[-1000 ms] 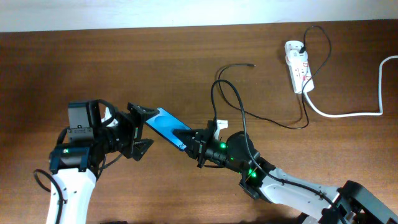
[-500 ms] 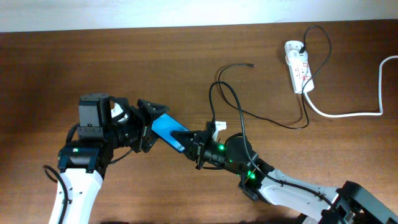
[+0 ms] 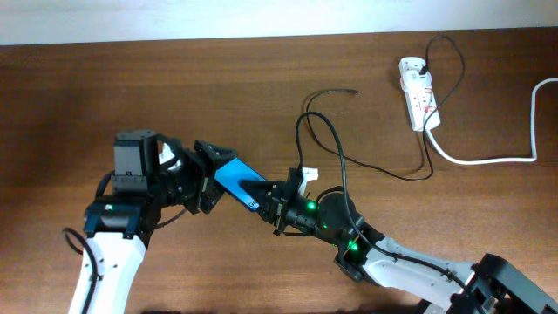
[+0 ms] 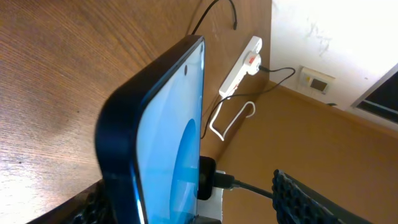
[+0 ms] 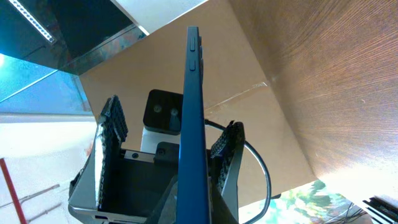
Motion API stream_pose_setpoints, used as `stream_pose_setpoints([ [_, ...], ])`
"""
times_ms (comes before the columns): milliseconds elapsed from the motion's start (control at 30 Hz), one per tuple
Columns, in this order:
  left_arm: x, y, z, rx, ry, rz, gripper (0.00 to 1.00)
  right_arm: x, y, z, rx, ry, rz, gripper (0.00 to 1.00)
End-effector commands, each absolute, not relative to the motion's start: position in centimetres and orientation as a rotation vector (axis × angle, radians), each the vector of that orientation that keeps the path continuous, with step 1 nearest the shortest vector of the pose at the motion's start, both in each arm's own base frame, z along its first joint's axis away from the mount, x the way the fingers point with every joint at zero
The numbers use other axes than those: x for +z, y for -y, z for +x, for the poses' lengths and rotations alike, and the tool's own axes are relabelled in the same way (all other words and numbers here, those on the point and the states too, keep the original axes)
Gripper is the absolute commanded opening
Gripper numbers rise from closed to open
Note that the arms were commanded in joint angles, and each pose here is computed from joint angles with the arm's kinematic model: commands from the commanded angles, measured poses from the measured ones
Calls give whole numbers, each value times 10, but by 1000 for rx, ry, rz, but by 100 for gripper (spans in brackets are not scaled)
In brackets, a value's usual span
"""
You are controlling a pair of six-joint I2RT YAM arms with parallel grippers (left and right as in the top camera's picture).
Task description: Plug charger to phone and switch on socket
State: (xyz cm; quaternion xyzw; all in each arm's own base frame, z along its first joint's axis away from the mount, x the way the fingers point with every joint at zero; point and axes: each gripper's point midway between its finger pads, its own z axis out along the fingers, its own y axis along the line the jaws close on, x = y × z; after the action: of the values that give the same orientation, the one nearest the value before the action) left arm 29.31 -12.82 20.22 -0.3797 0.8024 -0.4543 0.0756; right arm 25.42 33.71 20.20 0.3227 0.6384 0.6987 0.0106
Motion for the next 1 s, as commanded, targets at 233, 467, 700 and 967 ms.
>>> stream_pose_setpoints([
  [233,202,128,300,-1359,-2383,-1130,61,218,-340,254,2223,-1941,973,4],
  [467,202,128,300,-1358,-2382,-1130,47,218,-339,255,2221,-1936,976,4],
  [700,201,129,300,-1350,-2386,-1126,42,220,-339,255,2229,-1925,976,4],
  [967,200,134,299,-1330,-2401,-1110,29,222,-338,258,2227,-1903,990,4],
])
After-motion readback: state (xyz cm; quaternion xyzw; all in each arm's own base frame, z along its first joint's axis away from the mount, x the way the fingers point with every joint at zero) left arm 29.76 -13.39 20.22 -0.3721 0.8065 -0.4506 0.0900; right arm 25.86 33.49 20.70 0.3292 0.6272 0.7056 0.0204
